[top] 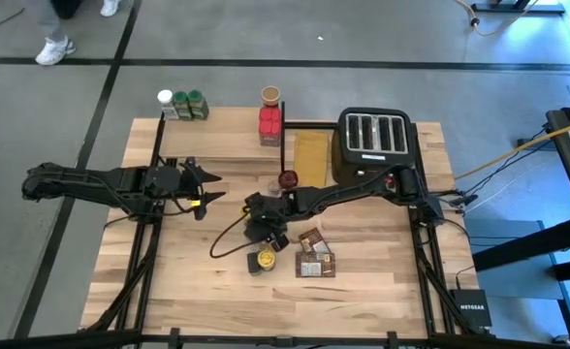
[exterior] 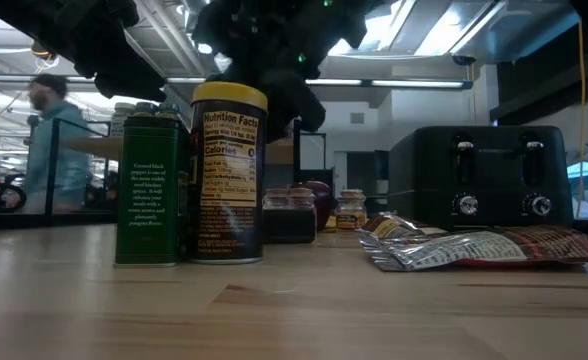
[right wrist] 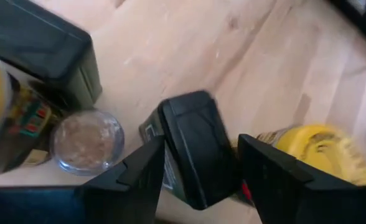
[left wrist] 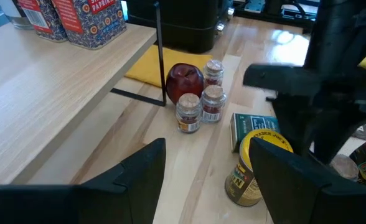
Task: Shelf spices
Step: Put the center black seasoning can on the shelf
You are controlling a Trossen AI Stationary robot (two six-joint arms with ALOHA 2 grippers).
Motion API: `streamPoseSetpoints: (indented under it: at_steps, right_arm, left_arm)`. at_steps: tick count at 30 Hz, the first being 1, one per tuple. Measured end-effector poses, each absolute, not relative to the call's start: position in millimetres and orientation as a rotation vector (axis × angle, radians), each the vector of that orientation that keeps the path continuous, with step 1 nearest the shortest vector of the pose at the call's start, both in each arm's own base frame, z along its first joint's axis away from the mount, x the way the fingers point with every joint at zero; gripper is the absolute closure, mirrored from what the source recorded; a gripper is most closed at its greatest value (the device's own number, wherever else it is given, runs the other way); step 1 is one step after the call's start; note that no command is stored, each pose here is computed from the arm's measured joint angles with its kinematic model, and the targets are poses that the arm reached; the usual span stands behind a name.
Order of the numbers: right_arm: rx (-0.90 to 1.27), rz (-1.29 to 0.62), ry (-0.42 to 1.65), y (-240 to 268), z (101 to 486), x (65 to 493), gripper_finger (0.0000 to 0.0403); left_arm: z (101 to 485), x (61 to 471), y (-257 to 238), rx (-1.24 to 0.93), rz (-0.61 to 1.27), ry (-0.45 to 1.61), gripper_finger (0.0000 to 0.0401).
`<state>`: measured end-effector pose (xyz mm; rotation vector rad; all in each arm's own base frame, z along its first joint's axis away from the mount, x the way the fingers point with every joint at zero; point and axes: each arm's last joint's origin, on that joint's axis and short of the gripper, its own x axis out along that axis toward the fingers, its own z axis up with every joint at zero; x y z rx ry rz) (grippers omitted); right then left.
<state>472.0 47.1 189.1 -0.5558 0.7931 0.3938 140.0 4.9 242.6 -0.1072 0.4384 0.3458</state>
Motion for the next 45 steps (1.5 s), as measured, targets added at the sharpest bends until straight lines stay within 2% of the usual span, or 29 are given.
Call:
streamPoseSetpoints:
  at_steps: [10,13,17,25,32,39,45]
  right_arm:
    - [-0.502,0.385,0.872,44.6,171.4,471.9,0.0196]
    - [-0.463,0.36,0.878,44.6,172.1,471.9,0.0219]
    - [-0.423,0.329,0.873,44.4,184.0,468.6,0.0272]
    - [-0.348,0.251,0.765,42.1,248.7,449.9,0.0274]
    - [-0.418,0.016,0.666,29.5,324.0,433.9,0.0269]
    - [-0.45,-0.178,0.571,-23.7,392.1,429.1,0.0271]
    - [-0.41,-0.262,0.456,-84.3,415.4,422.9,0.0271]
  left_arm:
    - [242.7,140.0,4.7,-0.107,0.345,0.438,0.0176]
    - [242.7,140.0,4.7,-0.107,0.345,0.438,0.0176]
    - [242.7,140.0,4.7,-0.108,0.345,0.438,0.0176]
    - [242.7,140.0,4.7,-0.108,0.345,0.438,0.0176]
    - [242.7,140.0,4.7,-0.108,0.345,0.438,0.0176]
    - [242.7,139.9,4.7,-0.111,0.345,0.437,0.0176]
    - [242.7,140.0,4.7,-0.109,0.345,0.438,0.0176]
